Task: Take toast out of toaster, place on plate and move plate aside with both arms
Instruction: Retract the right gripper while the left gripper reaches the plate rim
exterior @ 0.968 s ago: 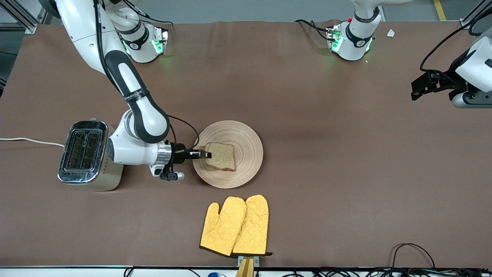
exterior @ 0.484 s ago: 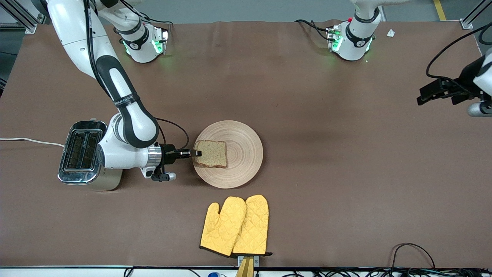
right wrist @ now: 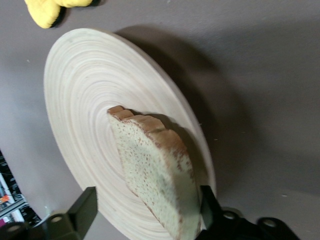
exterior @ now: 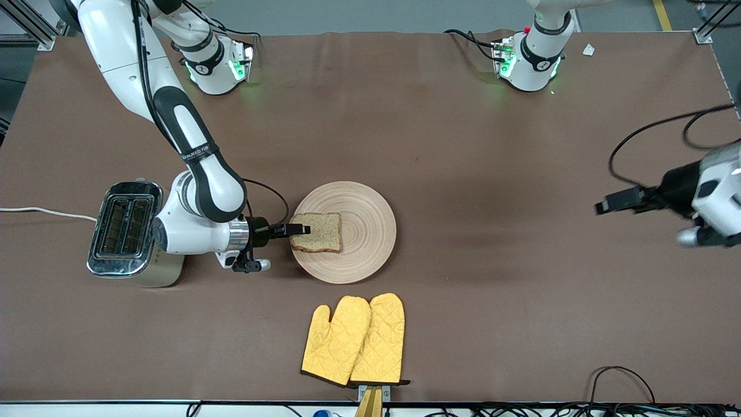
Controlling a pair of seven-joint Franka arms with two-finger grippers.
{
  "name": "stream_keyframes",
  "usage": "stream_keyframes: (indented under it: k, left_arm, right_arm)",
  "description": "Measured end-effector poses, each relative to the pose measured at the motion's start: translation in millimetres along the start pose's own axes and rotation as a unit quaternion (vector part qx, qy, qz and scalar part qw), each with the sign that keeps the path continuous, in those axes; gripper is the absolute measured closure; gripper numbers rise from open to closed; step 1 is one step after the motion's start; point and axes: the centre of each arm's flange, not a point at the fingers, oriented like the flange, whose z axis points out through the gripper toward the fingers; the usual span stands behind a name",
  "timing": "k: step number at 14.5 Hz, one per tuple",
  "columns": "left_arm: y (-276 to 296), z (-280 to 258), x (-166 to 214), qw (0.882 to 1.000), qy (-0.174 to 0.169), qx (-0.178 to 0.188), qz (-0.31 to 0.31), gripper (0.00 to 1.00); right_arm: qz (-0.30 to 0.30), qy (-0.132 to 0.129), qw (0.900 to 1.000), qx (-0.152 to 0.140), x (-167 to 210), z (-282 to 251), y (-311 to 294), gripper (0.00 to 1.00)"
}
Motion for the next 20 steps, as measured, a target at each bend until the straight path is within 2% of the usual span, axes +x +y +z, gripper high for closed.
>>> stream_keyframes:
  k: [1,4,7,9,11,13,14,17,20]
  left_arm:
    - [7,26,10,0.999,-0.016,-0.033,0.001,0.00]
    - [29,109,33,0.991,-0.060,-0.118,0.013,0.00]
    - [41,196,54,0.979,-0.077,-0.186,0.011,0.00]
    - [60,247,55,0.974,-0.084,-0.207,0.026,0.01]
    - [89,288,45,0.972,-0.102,-0.209,0.042,0.03]
    - [115,321,32,0.970,-0.116,-0.205,0.061,0.07]
    - [126,336,27,0.968,-0.117,-0.209,0.070,0.15]
    - [147,387,15,0.958,-0.119,-0.252,0.066,0.29]
    - [155,420,6,0.944,-0.121,-0.300,0.069,0.32]
  right_arm:
    - [-0.003,0.001,1.000,-0.011,2,-5,7,0.00]
    - [-0.010,-0.002,0.999,-0.041,5,-20,26,0.00]
    - [-0.008,-0.006,0.998,-0.057,4,-50,37,0.00]
    - [-0.009,-0.007,0.997,-0.073,0,-87,35,0.00]
    - [0.013,-0.005,0.996,-0.093,-12,-132,21,0.00]
    - [0.016,0.007,0.991,-0.132,-31,-181,-6,0.00]
    - [0.009,0.015,0.988,-0.151,-44,-205,-21,0.00]
    - [-0.006,0.049,0.978,-0.204,-86,-285,-44,0.00]
    - [-0.014,0.063,0.963,-0.263,-131,-350,-54,0.00]
